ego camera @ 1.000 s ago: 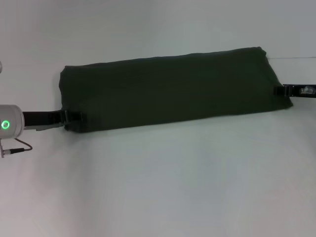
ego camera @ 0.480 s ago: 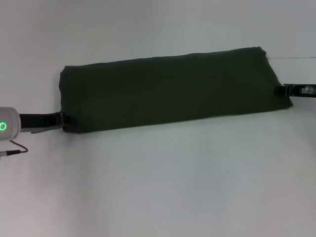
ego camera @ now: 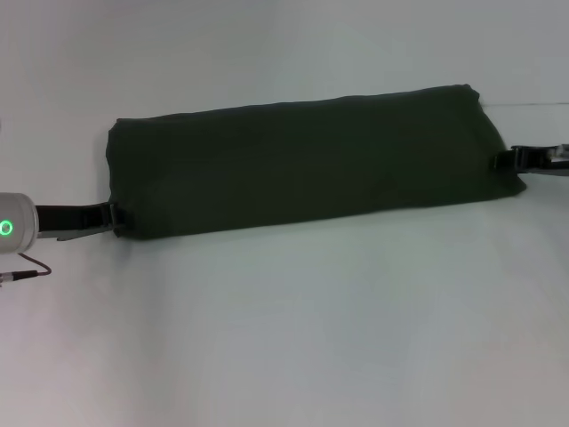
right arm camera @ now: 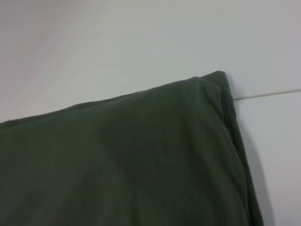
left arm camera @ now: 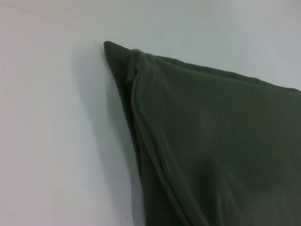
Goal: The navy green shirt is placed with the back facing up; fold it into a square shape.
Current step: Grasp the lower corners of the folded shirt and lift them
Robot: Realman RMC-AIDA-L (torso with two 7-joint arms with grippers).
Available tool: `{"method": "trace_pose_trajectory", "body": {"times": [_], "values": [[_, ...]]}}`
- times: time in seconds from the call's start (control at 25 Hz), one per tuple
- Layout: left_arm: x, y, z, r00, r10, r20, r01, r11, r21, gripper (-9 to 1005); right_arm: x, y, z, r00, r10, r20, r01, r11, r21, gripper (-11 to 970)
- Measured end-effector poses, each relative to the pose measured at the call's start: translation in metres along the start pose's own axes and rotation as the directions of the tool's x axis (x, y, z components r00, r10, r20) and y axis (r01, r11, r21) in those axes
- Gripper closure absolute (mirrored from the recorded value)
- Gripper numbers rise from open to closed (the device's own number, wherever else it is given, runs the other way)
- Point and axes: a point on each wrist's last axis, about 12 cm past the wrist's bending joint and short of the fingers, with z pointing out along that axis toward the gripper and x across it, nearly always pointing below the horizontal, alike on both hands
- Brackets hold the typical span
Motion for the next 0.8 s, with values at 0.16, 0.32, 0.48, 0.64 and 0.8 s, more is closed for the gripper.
{"method": "trace_pose_trajectory", "body": {"times": [0.16, 0.32, 0.48, 0.64, 0.8], "values": [[0.001, 0.001, 0.0, 1.0, 0.002, -0.001, -0.002, 1.0, -0.001, 977, -0.005, -0.005, -0.005, 1.0, 0.006, -0.01, -0.006, 1.0, 0.0, 614], [0.002, 0.001, 0.0, 1.0, -0.001, -0.002, 0.001, 1.0, -0.001, 977, -0.004, -0.01, -0.005, 1.0, -0.009, -0.014, 0.009, 0.999, 0.039, 618], [0.003, 0.002, -0.001, 1.0, -0.002, -0.002, 0.002, 1.0, -0.002, 976, -0.001, -0.01, -0.003, 1.0, -0.012, -0.015, 0.013, 0.998, 0.054, 622], [0.004, 0.002, 0.0, 1.0, 0.0, -0.002, 0.0, 1.0, -0.002, 976, 0.003, -0.008, 0.0, 1.0, -0.013, -0.013, 0.014, 0.998, 0.06, 626], [0.004, 0.002, 0.0, 1.0, 0.0, -0.002, 0.0, 1.0, -0.002, 976, 0.007, -0.005, 0.003, 1.0, -0.017, -0.01, 0.017, 0.998, 0.062, 630]]}}
